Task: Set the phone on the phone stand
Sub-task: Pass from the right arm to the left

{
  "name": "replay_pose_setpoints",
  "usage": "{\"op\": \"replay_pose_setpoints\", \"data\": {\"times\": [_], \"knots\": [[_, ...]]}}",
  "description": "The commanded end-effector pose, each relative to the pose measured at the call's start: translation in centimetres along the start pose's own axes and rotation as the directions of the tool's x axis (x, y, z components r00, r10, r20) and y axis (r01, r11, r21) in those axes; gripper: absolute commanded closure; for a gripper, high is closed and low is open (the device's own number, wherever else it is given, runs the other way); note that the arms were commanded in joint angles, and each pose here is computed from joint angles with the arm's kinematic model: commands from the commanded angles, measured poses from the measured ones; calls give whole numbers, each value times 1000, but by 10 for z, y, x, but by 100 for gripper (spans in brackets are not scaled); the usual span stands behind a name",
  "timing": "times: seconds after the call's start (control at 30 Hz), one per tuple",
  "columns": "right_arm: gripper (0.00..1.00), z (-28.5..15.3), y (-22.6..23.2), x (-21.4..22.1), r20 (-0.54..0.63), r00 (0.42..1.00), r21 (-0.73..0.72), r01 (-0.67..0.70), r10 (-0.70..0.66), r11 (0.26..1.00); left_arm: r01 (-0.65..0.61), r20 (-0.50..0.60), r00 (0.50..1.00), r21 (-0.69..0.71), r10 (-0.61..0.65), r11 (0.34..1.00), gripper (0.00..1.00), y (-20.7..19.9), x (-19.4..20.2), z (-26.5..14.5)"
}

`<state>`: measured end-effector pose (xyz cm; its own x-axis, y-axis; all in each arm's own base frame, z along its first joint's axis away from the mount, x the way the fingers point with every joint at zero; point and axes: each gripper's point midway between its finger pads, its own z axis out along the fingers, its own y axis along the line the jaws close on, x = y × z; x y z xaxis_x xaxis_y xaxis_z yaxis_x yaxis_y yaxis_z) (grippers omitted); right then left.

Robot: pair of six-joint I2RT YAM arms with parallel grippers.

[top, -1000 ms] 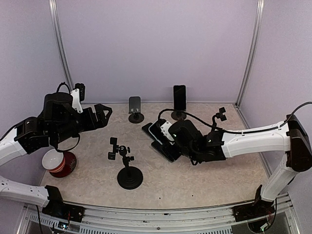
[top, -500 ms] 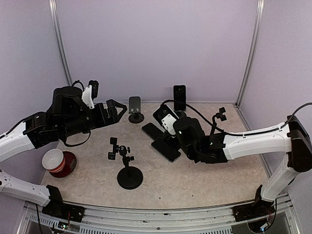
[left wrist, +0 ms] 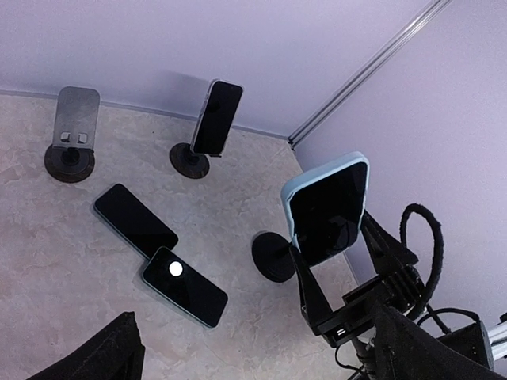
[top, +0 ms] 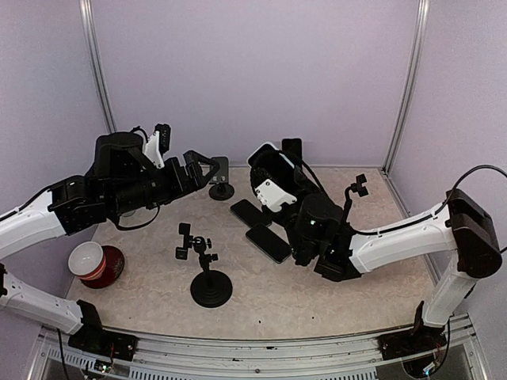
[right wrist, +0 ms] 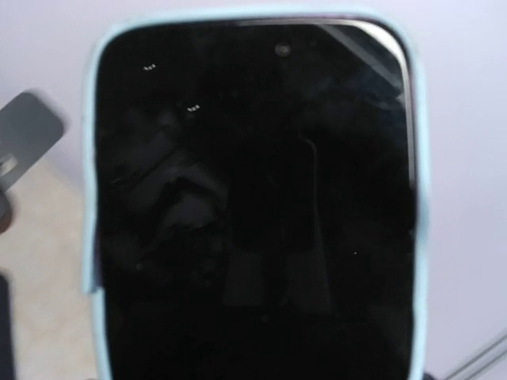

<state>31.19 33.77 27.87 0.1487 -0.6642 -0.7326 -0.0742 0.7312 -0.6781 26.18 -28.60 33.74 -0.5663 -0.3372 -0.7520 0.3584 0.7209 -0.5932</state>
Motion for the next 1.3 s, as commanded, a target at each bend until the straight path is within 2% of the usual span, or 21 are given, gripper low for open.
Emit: {"op": "replay_pose_setpoints", "data": {"times": [0.0, 0.17, 0.33, 0.87, 1.27], "knots": [[53, -14, -33, -28, 89, 996, 190, -1, -16, 982, 50, 42, 998, 70, -53, 996, 1, -21, -16, -1], [55, -26, -26, -39, 130, 984, 274, 85, -125, 958, 55, 36, 998, 97, -59, 994, 1, -30, -19, 3], [57, -31, -21, -51, 152, 975, 323, 107, -163, 940, 47, 16, 999, 99, -49, 994, 1, -33, -17, 9], [62, -41, -5, -70, 206, 962, 337, 103, -180, 936, 125, -27, 992, 143, -122, 982, 1, -14, -19, 25], [62, -44, -3, -75, 224, 962, 329, 75, -155, 941, 232, -128, 969, 154, -213, 961, 1, -7, -6, 40]]}}
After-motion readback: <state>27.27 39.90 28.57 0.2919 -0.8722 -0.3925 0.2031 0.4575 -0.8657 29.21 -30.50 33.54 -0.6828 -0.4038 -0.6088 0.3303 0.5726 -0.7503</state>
